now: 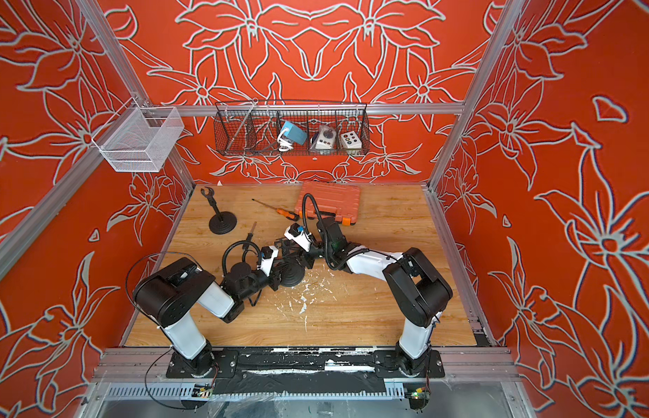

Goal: Assemble a microphone stand
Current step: Screw the microphone stand pole into the microphone stand base.

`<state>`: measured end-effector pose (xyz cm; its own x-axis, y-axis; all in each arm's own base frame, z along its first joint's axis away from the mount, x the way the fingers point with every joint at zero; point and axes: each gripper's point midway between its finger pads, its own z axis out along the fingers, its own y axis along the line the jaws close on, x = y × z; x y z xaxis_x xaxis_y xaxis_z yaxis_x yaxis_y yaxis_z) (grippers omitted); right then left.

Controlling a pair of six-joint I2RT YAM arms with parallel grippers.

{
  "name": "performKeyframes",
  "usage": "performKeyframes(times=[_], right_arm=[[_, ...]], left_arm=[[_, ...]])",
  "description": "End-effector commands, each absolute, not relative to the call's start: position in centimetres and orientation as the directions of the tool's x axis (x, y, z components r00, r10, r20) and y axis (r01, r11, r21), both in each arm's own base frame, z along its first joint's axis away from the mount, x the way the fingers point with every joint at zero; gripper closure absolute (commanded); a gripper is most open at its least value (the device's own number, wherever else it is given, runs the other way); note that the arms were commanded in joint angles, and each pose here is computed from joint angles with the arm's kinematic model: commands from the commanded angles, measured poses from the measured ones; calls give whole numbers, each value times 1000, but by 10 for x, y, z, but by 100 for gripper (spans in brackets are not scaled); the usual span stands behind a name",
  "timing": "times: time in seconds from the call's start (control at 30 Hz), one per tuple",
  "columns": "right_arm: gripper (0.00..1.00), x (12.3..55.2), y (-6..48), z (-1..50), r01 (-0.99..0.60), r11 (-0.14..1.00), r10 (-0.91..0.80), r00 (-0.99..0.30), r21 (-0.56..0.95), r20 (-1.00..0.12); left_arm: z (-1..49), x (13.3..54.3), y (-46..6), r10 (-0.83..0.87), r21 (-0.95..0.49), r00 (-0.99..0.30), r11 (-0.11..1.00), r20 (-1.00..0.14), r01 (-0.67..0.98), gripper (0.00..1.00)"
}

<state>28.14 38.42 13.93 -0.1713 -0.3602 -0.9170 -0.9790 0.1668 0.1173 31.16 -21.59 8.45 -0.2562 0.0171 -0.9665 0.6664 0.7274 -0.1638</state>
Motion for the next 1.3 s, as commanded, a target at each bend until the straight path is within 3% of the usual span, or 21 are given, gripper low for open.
performKeyframes(times=[0.0, 0.07, 0.1, 0.17, 0.23, 0.47, 0.67, 0.77, 0.83, 0.87, 1.17, 1.27], right_arm=[[63, 282, 389, 156, -970, 241, -324, -122, 43, -938], [68, 282, 388, 155, -958, 287, -313, -111, 17, -943], [66, 283, 387, 157, -950, 311, -302, -110, 11, -947], [51, 286, 385, 158, -937, 348, -285, -123, 17, -951], [46, 290, 381, 161, -924, 382, -274, -130, 16, -953], [46, 295, 378, 176, -903, 430, -227, -135, 26, -965], [59, 290, 387, 178, -908, 419, -205, -122, 25, -971], [79, 289, 388, 178, -897, 441, -207, -120, 17, -971], [97, 289, 387, 177, -881, 472, -200, -123, 14, -972], [100, 288, 386, 177, -871, 491, -193, -120, 11, -974], [100, 283, 375, 152, -712, 699, -258, -156, -73, -953], [100, 279, 375, 144, -690, 721, -261, -178, -69, -949]], left_arm=[[85, 308, -218, 14, -166, -255, 721, -967, 673, 69], [85, 308, -217, 15, -166, -255, 722, -967, 671, 69], [86, 308, -217, 14, -166, -254, 723, -967, 671, 68], [86, 308, -217, 12, -165, -252, 724, -968, 670, 68], [86, 309, -217, 12, -164, -251, 726, -968, 668, 68], [83, 309, -217, 13, -170, -262, 729, -965, 663, 68], [84, 310, -215, 19, -163, -259, 734, -966, 660, 67], [84, 310, -216, 22, -162, -262, 734, -965, 659, 67], [86, 312, -216, 15, -164, -259, 735, -966, 658, 67], [87, 312, -216, 11, -167, -257, 736, -966, 656, 67], [102, 319, -216, -24, -172, -231, 744, -973, 646, 66], [104, 322, -218, -28, -177, -234, 742, -972, 647, 66]])
